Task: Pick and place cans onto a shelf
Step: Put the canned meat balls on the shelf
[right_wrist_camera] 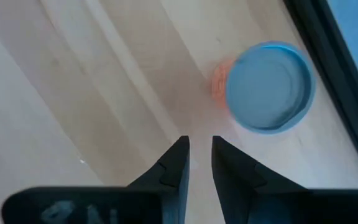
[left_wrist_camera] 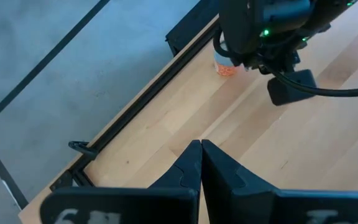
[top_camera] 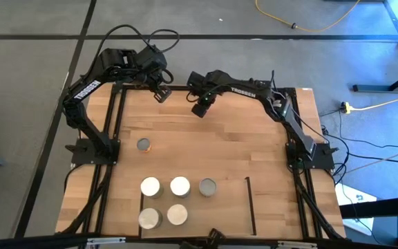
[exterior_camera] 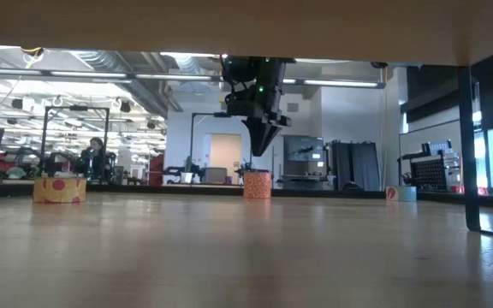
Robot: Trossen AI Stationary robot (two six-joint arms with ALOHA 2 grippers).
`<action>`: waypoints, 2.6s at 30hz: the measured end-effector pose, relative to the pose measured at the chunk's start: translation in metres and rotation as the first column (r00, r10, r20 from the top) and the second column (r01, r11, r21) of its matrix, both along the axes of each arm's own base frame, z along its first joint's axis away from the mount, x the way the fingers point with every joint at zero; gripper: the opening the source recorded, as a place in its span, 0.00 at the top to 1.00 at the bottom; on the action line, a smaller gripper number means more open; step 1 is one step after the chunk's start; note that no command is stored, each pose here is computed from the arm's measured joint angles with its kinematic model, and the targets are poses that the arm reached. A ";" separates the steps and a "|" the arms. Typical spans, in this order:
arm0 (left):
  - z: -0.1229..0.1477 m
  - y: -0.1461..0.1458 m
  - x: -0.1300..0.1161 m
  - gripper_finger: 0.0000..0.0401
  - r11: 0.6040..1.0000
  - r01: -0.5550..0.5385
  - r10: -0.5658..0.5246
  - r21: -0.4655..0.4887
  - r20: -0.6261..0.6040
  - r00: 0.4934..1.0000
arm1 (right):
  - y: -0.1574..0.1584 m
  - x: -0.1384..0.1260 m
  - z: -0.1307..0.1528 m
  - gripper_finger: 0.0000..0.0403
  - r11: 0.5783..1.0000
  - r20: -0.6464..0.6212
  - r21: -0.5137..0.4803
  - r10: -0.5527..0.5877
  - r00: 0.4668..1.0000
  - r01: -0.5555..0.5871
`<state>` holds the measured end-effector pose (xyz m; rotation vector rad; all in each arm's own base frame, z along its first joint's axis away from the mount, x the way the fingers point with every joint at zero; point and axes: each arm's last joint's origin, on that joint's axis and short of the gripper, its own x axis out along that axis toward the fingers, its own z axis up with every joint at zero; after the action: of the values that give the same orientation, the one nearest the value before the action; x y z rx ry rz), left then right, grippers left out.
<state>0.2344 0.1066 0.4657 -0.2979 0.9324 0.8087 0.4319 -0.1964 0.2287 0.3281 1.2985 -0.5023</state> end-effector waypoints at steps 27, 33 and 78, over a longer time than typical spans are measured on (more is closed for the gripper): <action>0.000 0.000 0.000 1.00 1.000 0.001 -0.001 0.000 0.000 1.000 | 0.035 -0.011 -0.060 0.82 0.977 -0.347 -0.101 0.142 0.927 -0.188; 0.000 0.000 0.000 1.00 1.000 0.000 0.000 0.000 0.000 1.000 | 0.038 -0.004 -0.060 0.82 0.961 -0.315 -0.129 0.193 0.929 -0.244; 0.001 0.047 -0.028 1.00 0.993 -0.044 0.059 0.107 -0.143 0.988 | 0.049 0.015 -0.052 0.86 0.858 -0.316 -0.259 0.359 0.878 -0.444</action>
<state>0.2065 0.1534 0.4662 -0.1750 1.0189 0.9330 0.4469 -0.1478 0.1768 -0.2988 1.4601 -0.3950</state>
